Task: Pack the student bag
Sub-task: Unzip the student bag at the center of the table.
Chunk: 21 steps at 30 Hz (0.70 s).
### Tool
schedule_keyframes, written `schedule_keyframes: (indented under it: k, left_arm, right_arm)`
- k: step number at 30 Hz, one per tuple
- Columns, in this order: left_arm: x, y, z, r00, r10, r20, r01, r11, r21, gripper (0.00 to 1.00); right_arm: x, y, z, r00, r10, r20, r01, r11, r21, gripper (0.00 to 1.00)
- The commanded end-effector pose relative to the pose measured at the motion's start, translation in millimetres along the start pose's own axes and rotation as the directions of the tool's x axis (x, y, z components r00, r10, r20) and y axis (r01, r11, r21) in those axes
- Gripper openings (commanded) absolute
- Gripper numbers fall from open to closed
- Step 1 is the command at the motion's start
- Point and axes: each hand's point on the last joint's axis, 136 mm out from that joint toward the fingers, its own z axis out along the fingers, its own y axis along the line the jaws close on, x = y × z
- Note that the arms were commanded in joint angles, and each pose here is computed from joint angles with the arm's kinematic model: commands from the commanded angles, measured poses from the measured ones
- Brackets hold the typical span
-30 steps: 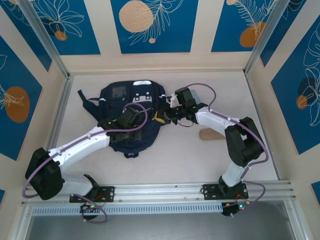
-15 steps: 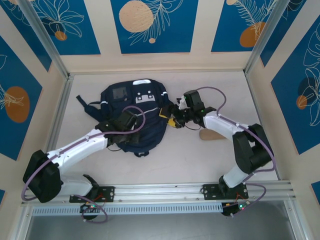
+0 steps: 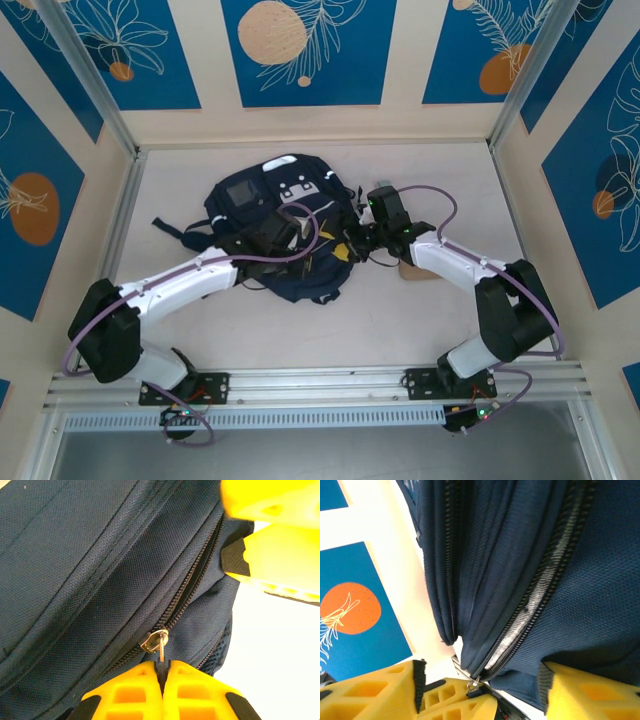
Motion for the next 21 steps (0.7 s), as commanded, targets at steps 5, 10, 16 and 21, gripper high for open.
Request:
schedule_keyframes:
  k: [5, 10, 16, 21]
  left_arm:
    - [-27, -36, -12, 0.995, 0.049, 0.090, -0.060, 0.991, 0.122, 0.00]
    - [-23, -24, -14, 0.995, 0.053, 0.081, -0.058, 0.996, 0.062, 0.00]
    - [-1, 18, -25, 0.998, 0.068, 0.006, -0.067, 0.988, -0.139, 0.00]
    - [37, 57, -34, 0.993, 0.048, -0.105, -0.076, 0.957, -0.282, 0.00]
  right_arm:
    - [-5, -2, 14, 1.000, 0.022, -0.022, -0.022, 1.000, -0.005, 0.46]
    - [-11, 1, 12, 1.000, -0.003, 0.005, 0.003, 1.000, -0.007, 0.22]
    - [-23, -7, -8, 0.995, -0.042, 0.095, 0.038, 0.998, 0.051, 0.10]
    - [-32, -14, -25, 0.984, -0.065, 0.163, 0.047, 0.993, 0.109, 0.07]
